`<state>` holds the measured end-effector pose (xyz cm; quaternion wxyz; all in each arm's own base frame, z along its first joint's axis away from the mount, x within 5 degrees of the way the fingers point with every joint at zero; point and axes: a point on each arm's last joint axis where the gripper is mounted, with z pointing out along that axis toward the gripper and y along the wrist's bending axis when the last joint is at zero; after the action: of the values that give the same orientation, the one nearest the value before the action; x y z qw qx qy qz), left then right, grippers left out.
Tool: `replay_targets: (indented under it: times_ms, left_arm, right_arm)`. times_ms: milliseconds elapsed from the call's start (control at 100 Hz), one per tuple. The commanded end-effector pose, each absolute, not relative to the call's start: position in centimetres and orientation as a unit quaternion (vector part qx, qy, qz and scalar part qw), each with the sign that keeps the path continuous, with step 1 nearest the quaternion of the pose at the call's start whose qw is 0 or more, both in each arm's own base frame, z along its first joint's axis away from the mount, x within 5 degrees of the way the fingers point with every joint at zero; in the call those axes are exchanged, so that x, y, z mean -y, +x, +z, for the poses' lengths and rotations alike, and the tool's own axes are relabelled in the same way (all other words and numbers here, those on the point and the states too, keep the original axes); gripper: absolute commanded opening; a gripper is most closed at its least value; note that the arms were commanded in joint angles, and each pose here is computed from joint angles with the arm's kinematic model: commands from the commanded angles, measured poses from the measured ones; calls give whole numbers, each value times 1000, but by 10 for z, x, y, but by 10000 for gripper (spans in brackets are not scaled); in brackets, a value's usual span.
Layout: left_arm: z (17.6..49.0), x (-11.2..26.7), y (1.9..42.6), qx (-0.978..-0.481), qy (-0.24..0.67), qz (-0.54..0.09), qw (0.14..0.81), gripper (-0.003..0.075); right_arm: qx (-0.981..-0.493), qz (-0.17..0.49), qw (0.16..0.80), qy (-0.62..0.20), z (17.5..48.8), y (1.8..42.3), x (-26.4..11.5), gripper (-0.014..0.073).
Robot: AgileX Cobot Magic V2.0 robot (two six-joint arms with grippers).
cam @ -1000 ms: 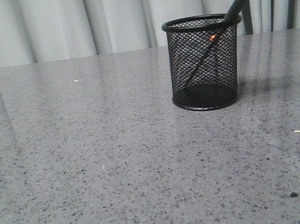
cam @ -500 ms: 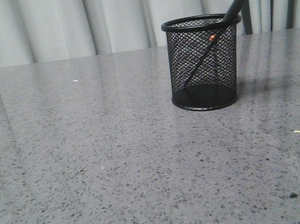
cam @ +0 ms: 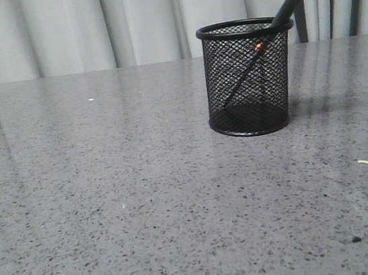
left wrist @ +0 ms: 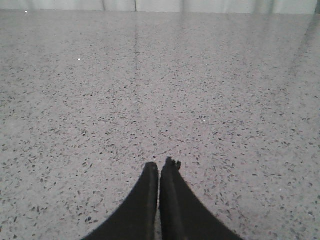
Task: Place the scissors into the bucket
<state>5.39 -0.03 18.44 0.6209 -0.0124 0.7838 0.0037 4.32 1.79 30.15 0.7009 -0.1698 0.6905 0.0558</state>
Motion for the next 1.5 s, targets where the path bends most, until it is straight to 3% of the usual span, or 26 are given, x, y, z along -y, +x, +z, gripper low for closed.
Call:
replay_targets:
  times_ms: [0, 70, 150, 310, 550, 760, 1490]
  left_arm:
    - [177, 0, 54, -771, -19, 3, 636, -20]
    - [177, 0, 54, -771, -19, 3, 636, -20]
    - [177, 0, 54, -771, -19, 3, 636, -20]
    - [177, 0, 54, -771, -19, 3, 636, -20]
    - [177, 0, 54, -771, -19, 3, 636, -20]
    - [177, 0, 54, -771, -19, 3, 636, -20]
    - [177, 0, 54, -771, -19, 3, 636, -20]
  right_arm:
    - [-664, 51, 729, -157, 308, 43, -16, -45]
    - [-664, 32, 731, -158, 299, 41, -14, -45]
    - [-659, -43, 730, -174, 284, 40, -9, -45]
    - [-698, 33, 715, -29, 242, 43, -3, -45]
    - [-737, 35, 675, -3, 191, 55, -3, -45]
    - [-773, 36, 633, 1, 182, 53, -3, -45]
    - [-772, 36, 635, 1, 182, 53, -3, -45]
